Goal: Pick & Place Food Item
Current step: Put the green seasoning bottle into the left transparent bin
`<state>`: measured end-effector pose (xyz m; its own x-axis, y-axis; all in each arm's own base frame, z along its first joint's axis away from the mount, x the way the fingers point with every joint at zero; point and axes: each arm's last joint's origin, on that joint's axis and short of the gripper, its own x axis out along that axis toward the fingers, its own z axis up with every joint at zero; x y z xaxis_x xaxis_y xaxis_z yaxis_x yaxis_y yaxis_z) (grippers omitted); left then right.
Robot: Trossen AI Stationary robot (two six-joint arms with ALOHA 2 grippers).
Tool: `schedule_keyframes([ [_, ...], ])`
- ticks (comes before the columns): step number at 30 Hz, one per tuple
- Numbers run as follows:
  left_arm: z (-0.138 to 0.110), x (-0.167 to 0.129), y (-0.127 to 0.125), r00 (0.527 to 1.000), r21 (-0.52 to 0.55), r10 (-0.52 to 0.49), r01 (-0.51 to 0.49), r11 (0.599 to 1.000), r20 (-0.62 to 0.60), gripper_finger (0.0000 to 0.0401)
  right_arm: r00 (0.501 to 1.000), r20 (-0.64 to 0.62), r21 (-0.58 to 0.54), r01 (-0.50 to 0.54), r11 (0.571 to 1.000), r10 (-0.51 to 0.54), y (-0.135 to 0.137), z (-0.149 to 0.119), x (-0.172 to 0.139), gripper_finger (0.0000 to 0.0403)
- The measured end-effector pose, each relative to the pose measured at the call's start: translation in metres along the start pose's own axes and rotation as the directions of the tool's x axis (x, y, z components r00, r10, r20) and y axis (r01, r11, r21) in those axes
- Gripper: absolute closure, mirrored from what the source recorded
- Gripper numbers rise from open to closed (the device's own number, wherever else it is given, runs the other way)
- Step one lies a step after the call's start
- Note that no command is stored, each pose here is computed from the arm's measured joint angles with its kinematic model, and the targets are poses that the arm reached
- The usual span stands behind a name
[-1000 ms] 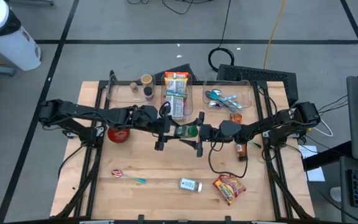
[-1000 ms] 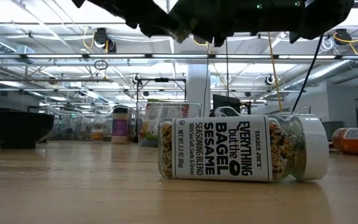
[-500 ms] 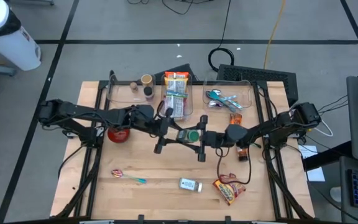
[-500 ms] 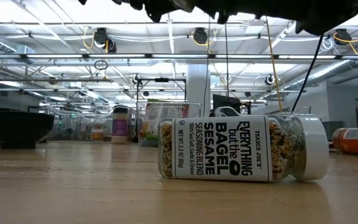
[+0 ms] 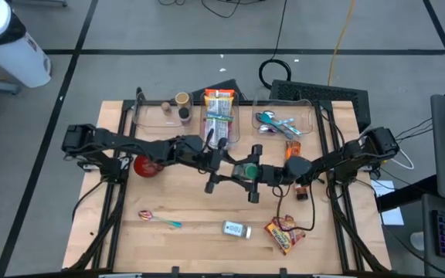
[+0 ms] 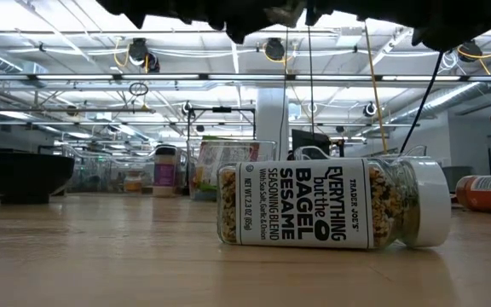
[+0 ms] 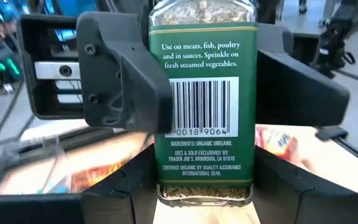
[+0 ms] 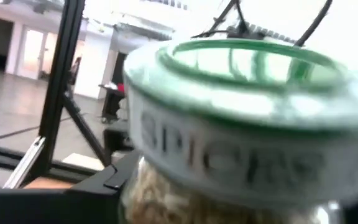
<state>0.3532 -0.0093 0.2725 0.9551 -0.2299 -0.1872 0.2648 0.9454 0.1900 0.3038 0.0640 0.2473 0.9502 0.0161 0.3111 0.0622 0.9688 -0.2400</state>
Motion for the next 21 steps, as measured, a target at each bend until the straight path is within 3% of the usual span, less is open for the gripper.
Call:
schedule_keyframes([
  [6, -0.0026, 0.0031, 0.0016, 0.999, 0.031, 0.041, -0.041, 0.999, -0.003, 0.0197, 0.999, 0.014, 0.007, 0.048, 0.999, -0.048, -0.0021, -0.0031, -0.0073, 0.0222],
  [10, -0.0002, 0.0025, 0.0021, 0.999, 0.034, 0.044, -0.044, 0.998, 0.018, 0.0197, 0.999, 0.018, 0.008, 0.046, 0.999, -0.046, -0.0022, -0.0030, -0.0081, 0.0224],
  [21, 0.0028, 0.0018, 0.0028, 0.997, 0.032, 0.063, -0.064, 0.997, 0.043, 0.0197, 0.996, -0.012, -0.005, 0.090, 0.996, -0.090, -0.0025, -0.0051, -0.0092, 0.0134],
])
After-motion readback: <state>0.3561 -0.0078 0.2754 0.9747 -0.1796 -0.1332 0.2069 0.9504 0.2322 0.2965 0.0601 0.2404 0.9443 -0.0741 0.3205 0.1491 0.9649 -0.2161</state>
